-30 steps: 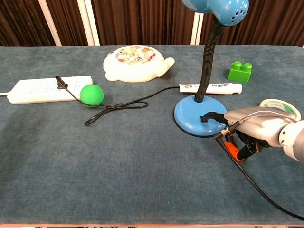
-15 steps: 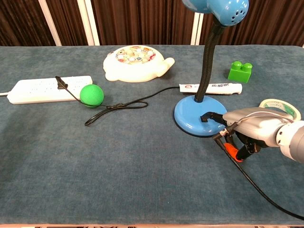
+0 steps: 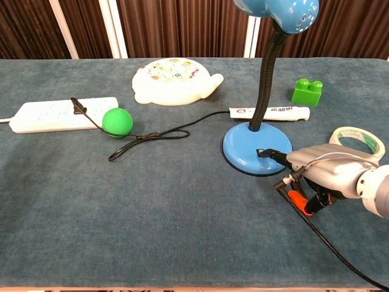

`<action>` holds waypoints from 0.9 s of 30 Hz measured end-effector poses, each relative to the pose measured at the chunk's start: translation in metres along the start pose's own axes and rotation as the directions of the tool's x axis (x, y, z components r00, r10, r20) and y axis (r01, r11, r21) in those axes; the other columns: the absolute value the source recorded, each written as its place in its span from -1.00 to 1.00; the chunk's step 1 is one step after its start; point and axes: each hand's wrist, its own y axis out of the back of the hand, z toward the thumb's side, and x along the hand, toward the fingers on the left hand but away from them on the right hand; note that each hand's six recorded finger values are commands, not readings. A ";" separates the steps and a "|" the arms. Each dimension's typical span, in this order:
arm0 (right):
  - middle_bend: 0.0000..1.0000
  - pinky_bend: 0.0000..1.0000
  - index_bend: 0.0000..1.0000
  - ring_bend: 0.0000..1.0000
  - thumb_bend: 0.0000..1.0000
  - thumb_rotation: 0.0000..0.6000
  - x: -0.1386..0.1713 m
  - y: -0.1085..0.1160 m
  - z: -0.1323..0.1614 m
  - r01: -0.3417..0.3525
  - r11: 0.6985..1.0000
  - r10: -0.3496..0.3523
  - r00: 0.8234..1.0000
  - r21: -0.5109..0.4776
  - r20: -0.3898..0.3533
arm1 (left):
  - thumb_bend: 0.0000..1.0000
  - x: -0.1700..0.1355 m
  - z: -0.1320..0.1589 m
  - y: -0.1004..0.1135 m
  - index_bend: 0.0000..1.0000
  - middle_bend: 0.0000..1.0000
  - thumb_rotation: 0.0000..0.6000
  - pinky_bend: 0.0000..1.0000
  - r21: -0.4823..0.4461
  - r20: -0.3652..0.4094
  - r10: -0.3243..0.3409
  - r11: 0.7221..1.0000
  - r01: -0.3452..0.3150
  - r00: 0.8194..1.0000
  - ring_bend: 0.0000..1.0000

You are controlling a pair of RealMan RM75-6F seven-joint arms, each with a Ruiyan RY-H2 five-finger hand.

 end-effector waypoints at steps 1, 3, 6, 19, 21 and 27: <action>0.29 1.00 -1.00 0.54 0.26 1.00 -0.001 -0.001 -0.001 -0.003 1.000 0.003 1.000 0.004 0.003 | -0.01 0.000 0.000 0.000 -0.65 -0.94 1.00 -1.00 0.001 0.000 0.001 1.000 -0.001 1.000 -1.00; 0.29 1.00 -1.00 0.54 0.26 1.00 -0.001 -0.002 -0.002 -0.008 1.000 0.008 1.000 0.009 0.006 | -0.01 0.000 0.000 0.000 -0.65 -0.94 1.00 -1.00 0.002 0.001 0.002 1.000 -0.002 1.000 -1.00; 0.29 1.00 -1.00 0.54 0.26 1.00 -0.001 -0.002 -0.003 -0.008 1.000 0.008 1.000 0.007 0.010 | -0.01 0.000 0.000 0.000 -0.65 -0.93 1.00 -1.00 0.002 0.000 0.000 1.000 0.000 1.000 -1.00; 0.11 1.00 -1.00 0.28 0.26 1.00 0.015 0.048 -0.020 0.092 0.993 -0.089 0.995 -0.068 0.045 | -0.01 0.000 -0.001 0.001 -0.65 -0.94 1.00 -1.00 -0.003 -0.008 0.004 1.000 -0.004 1.000 -1.00; 0.06 1.00 -1.00 0.20 0.21 1.00 0.024 0.056 -0.026 0.097 0.992 -0.093 0.994 -0.081 0.050 | -0.01 0.001 -0.002 0.002 -0.65 -0.93 1.00 -1.00 -0.004 -0.011 0.007 1.000 -0.007 1.000 -1.00; -0.33 1.00 -1.00 -0.26 -0.06 1.00 0.062 0.082 -0.064 0.140 0.987 -0.132 0.986 -0.073 0.106 | -0.01 0.000 0.000 0.002 -0.65 -0.94 1.00 -1.00 -0.002 -0.007 0.007 1.000 -0.007 1.000 -1.00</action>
